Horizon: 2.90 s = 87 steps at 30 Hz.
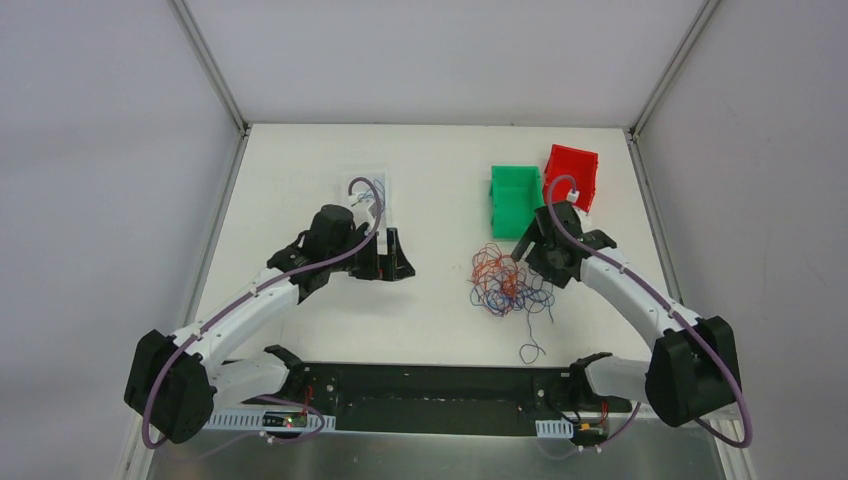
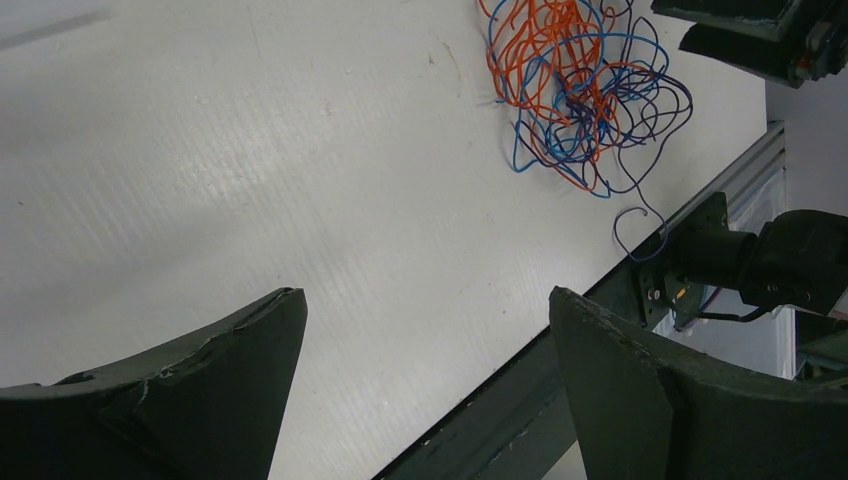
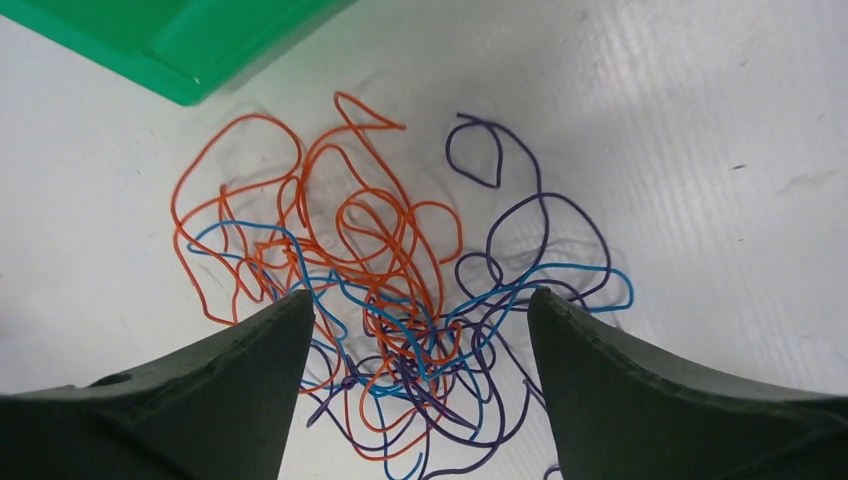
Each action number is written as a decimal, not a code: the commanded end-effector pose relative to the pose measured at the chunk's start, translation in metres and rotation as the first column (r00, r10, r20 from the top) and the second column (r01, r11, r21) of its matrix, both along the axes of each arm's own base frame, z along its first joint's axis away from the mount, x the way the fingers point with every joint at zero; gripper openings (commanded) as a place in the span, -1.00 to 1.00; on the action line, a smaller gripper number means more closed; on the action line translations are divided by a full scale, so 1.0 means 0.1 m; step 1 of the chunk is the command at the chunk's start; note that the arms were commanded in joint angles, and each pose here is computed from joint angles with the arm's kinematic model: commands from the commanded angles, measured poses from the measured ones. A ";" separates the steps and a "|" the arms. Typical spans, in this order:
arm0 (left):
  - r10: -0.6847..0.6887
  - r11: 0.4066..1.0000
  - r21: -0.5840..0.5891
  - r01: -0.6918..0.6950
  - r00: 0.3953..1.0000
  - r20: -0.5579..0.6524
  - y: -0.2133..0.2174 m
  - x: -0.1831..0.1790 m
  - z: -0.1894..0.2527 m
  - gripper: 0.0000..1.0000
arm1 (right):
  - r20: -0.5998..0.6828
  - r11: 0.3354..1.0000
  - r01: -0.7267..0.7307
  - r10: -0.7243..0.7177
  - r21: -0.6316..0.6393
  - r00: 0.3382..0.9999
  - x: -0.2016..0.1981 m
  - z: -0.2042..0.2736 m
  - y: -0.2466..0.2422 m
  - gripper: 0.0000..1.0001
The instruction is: Untangle the cables
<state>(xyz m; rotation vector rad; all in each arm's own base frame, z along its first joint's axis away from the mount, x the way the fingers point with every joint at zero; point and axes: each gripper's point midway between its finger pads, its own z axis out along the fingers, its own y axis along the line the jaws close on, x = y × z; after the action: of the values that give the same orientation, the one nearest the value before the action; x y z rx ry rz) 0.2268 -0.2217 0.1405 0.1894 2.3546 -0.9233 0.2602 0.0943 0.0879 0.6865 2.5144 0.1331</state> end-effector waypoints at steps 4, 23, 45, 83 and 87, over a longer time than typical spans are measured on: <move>-0.019 1.000 -0.006 0.019 1.000 0.017 -0.16 0.03 0.00 0.87 | -0.090 0.958 -0.107 0.136 0.264 0.987 -0.31 -0.29 0.70 0.60; -0.087 0.996 0.000 0.087 0.996 -0.029 -0.38 -0.11 -0.25 0.79 | 0.103 0.907 -0.405 0.395 0.113 0.913 -0.43 0.42 1.34 0.61; -0.175 0.982 0.046 0.181 0.978 -0.111 -0.89 -0.26 -0.56 0.73 | 0.075 0.836 -0.511 0.507 0.200 0.859 -0.83 0.16 1.27 0.49; -0.107 0.976 0.180 0.123 0.990 -0.096 -0.85 0.01 -0.60 -1.00 | -0.049 0.891 -0.397 0.417 0.219 0.908 -0.98 -0.38 1.33 0.13; -0.144 0.970 0.189 0.155 0.987 -0.071 -0.97 0.18 -0.38 -1.00 | -0.014 0.906 -0.384 0.393 0.179 0.920 -0.88 -0.30 1.28 0.15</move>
<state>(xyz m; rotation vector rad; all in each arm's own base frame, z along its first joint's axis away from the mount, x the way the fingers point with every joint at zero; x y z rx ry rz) 0.2195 -0.3037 0.0617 0.3589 2.6151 -0.7717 0.1571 0.2217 0.0394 0.1951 2.7714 0.4853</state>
